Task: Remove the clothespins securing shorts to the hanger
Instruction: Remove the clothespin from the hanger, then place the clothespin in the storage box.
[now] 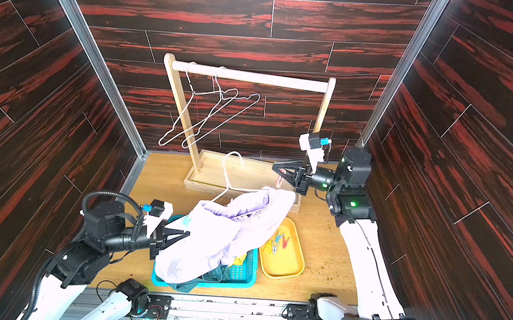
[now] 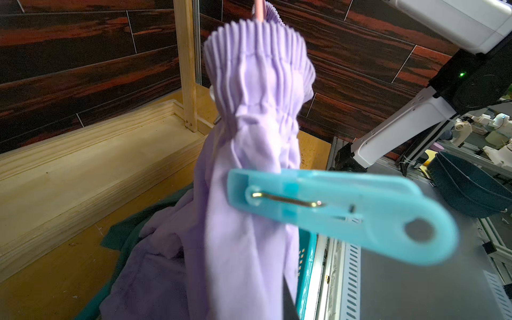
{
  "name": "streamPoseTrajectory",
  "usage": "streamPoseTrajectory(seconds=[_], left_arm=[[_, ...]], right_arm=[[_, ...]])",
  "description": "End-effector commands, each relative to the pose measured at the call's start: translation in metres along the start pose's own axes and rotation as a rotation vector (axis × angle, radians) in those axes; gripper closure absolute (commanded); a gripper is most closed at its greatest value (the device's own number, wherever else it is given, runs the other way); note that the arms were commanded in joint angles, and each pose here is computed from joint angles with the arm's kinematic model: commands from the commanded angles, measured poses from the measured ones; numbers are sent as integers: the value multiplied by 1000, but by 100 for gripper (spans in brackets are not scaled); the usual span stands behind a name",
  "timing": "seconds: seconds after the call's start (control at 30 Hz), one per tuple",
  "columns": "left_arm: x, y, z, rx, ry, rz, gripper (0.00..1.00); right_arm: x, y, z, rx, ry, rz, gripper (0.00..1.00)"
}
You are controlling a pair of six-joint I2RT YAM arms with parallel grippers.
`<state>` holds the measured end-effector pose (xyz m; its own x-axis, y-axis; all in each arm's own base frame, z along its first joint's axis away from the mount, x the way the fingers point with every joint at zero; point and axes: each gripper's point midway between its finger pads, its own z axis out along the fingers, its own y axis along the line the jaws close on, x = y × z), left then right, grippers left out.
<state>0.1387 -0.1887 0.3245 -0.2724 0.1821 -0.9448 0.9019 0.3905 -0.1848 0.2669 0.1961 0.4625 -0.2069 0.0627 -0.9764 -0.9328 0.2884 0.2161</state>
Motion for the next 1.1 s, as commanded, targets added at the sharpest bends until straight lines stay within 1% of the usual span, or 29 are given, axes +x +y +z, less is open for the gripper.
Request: streamPoseTrajectory(seconds=[0.0, 0.17, 0.27, 0.43, 0.83, 1.07], left_arm=[[-14, -1, -4, -14, -68, 50, 100], [-13, -1, -7, -38, -90, 51, 100], [-13, 0, -7, -45, -89, 47, 100], [-11, 2, -9, -59, -85, 51, 100], [-6, 6, -11, -101, -73, 60, 100], [-6, 9, -9, -102, -63, 55, 100]], right_arm=[[-14, 2, -18, 186, -78, -63, 100], [-11, 3, -38, 330, -136, -68, 100], [-5, 2, -48, 400, -145, -69, 100], [9, 1, -56, 448, -122, -45, 100], [52, -17, -86, 652, -183, -14, 100], [76, -26, -91, 693, -178, 14, 100]])
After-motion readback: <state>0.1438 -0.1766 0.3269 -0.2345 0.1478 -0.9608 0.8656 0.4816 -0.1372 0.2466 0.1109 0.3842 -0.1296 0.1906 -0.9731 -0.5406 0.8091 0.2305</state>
